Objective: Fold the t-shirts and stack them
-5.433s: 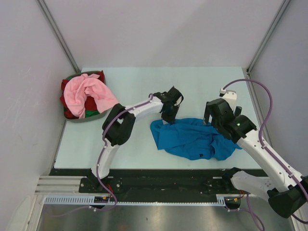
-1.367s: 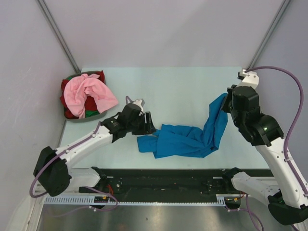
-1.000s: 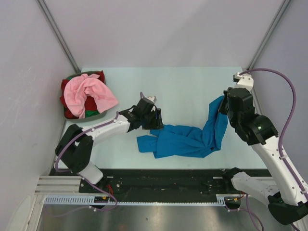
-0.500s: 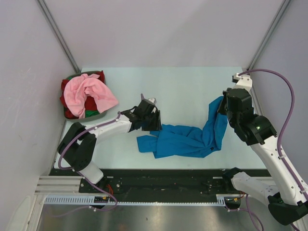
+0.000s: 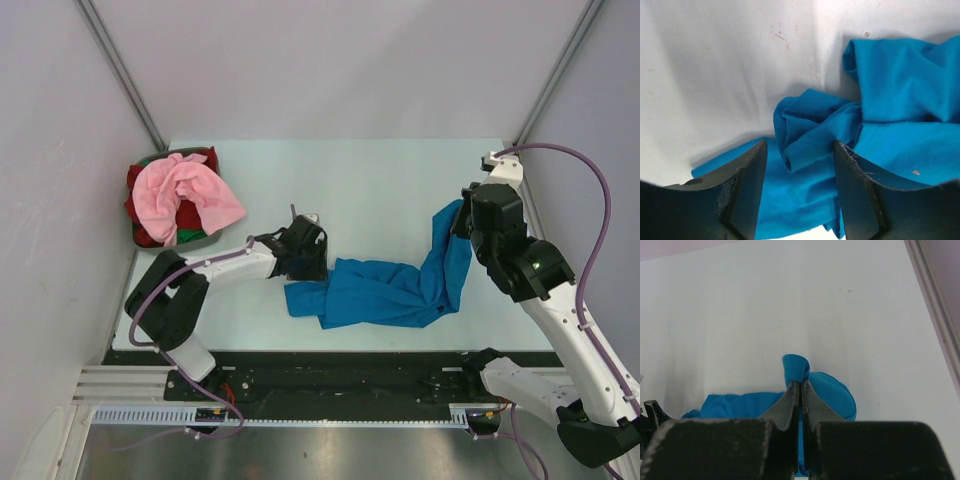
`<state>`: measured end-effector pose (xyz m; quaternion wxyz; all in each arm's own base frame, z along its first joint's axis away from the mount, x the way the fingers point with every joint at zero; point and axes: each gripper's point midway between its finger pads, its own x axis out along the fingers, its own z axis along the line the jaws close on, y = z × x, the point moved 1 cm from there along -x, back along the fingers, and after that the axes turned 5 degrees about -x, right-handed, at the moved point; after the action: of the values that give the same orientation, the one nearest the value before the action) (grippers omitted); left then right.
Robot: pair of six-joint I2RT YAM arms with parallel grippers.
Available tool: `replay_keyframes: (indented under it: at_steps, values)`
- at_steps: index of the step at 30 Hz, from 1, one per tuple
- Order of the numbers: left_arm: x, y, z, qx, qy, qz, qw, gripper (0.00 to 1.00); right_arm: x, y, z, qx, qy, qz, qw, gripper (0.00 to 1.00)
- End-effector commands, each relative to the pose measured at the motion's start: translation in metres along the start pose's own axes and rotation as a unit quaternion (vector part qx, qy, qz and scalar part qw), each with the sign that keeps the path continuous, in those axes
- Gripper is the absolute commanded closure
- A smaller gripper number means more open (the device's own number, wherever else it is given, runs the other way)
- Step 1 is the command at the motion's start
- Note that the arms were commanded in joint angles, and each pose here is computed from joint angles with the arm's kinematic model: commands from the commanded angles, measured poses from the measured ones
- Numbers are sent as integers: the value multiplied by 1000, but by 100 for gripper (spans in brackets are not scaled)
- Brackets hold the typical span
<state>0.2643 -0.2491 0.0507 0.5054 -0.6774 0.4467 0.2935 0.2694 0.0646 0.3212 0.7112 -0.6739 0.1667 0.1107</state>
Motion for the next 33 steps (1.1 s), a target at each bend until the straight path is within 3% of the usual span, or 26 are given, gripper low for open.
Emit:
replay_keyframes:
  at_steps: [1,2,3,5,6,12,17,21,25,29,32,33]
  values:
    - [12,5,-3,-2,7,6,1000,43,-1,-7,1,10,-4,-15,1000,100]
    - [13,5,-4,-2,7,7,1000,46,-1,-6,2,8,-5,-14,1000,100]
    - [16,5,-2,-1,1,7,1000,61,-2,-7,1,10,-5,-15,1000,100]
    - [18,-1,-4,5,-1,0,1000,81,-2,-7,1,10,-4,-15,1000,100]
    - [18,-6,-1,5,-11,-10,1000,100,-1,-6,1,9,-4,-13,1000,100]
    - [-22,-63,-16,18,-18,-80,996,100,-5,-8,1,9,-10,-19,1000,100]
    - [-121,-129,-31,17,-11,-193,981,100,-27,-34,5,28,-53,-75,995,100]
    - [-208,-158,-39,14,28,-286,958,100,-53,-59,23,39,-135,-126,982,100]
    - [-299,-163,-38,8,95,-379,920,100,-93,-82,38,40,-226,-182,956,100]
    - [-356,-143,-48,52,202,-436,875,100,-149,-106,38,45,-304,-261,915,100]
    - [-398,-117,-53,85,295,-480,821,100,-182,-111,38,36,-349,-294,889,100]
    - [-423,-108,-49,88,320,-510,794,100,-188,-113,30,43,-339,-304,890,100]
